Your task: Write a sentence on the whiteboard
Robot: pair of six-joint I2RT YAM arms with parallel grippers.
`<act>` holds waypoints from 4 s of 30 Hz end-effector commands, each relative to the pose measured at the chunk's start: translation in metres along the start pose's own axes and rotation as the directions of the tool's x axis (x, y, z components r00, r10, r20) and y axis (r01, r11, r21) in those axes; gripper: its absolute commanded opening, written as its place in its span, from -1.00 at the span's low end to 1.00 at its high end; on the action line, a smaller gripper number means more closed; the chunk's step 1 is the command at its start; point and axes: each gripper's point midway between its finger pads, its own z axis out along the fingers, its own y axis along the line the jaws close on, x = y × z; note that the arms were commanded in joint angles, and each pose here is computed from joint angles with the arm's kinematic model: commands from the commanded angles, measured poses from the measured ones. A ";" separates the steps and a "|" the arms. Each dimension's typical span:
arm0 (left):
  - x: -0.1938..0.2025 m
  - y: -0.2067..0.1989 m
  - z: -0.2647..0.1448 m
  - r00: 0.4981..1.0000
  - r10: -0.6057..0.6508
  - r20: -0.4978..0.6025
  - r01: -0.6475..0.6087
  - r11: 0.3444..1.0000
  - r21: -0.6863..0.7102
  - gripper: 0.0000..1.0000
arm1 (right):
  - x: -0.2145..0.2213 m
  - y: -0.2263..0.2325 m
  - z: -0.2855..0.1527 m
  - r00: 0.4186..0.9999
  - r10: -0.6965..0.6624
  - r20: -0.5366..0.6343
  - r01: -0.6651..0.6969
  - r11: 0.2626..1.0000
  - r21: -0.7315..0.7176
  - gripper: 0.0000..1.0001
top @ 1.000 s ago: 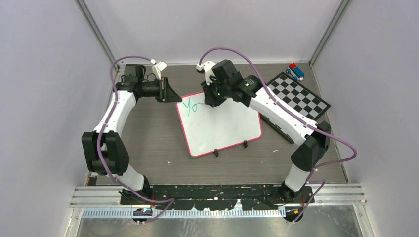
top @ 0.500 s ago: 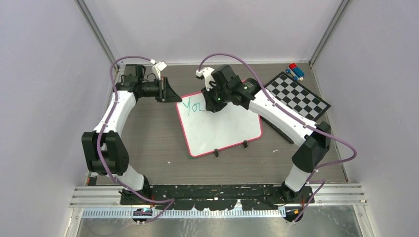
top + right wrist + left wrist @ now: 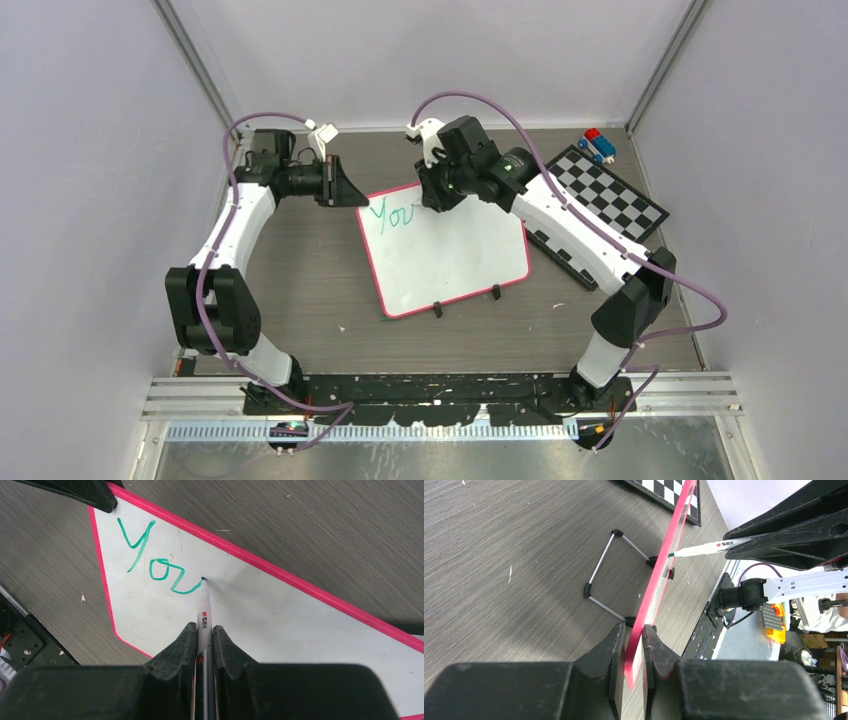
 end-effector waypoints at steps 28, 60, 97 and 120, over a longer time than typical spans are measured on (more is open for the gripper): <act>-0.012 -0.013 -0.003 0.999 0.039 0.016 -0.040 0.999 0.015 -1.00 | -0.008 -0.003 -0.054 0.997 0.019 0.080 -0.017 1.000 -0.016 -0.99; -0.011 -0.016 -0.005 0.998 0.052 0.021 -0.052 0.999 0.009 -1.00 | -0.011 -0.025 -0.020 0.996 0.028 0.083 -0.030 0.999 0.023 -0.99; -0.013 -0.016 -0.003 0.998 0.055 0.011 -0.055 0.998 -0.001 -1.00 | 0.006 -0.059 -0.042 0.995 0.070 0.073 -0.076 0.993 0.087 -0.99; -0.011 -0.011 -0.001 0.999 0.051 0.000 -0.051 0.999 -0.009 -1.00 | 0.045 -0.051 -0.032 0.997 0.075 -0.013 -0.075 0.996 0.044 -0.99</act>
